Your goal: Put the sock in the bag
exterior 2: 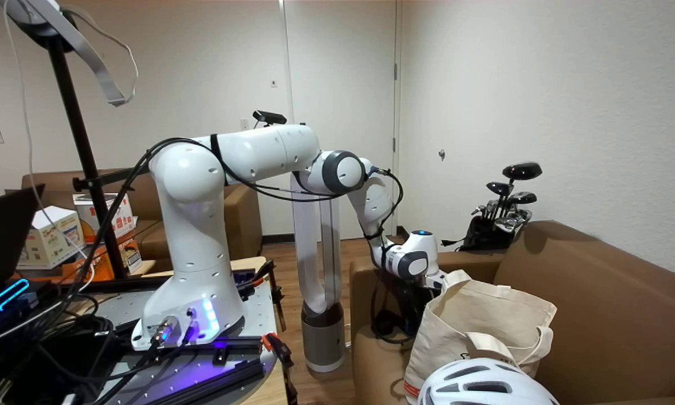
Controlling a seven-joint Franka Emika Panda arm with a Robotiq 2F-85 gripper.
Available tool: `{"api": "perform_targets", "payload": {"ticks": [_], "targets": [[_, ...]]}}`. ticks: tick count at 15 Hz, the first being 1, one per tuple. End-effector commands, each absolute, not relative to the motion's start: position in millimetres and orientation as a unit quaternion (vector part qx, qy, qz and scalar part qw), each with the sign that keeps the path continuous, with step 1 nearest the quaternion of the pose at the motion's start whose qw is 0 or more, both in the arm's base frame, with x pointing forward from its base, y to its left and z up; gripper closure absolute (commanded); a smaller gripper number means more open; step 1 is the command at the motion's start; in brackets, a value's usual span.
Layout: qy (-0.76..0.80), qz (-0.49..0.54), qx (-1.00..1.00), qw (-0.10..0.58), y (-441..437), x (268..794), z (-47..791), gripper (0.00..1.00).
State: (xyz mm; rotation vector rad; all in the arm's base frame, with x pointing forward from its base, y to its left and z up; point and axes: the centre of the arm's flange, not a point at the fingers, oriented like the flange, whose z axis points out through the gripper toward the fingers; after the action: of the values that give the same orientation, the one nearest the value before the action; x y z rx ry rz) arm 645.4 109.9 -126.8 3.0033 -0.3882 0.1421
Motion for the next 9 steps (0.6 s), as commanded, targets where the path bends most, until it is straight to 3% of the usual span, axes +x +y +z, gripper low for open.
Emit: {"api": "perform_targets", "payload": {"ticks": [1,2,6,9], "targets": [[-0.127,0.048,0.989,0.061,102,648,-124,0.86],[-0.126,0.048,0.989,0.063,101,648,-124,0.92],[-0.110,0.029,0.991,0.075,106,645,-113,0.98],[-0.060,0.016,0.994,0.087,131,635,-76,0.94]]}}
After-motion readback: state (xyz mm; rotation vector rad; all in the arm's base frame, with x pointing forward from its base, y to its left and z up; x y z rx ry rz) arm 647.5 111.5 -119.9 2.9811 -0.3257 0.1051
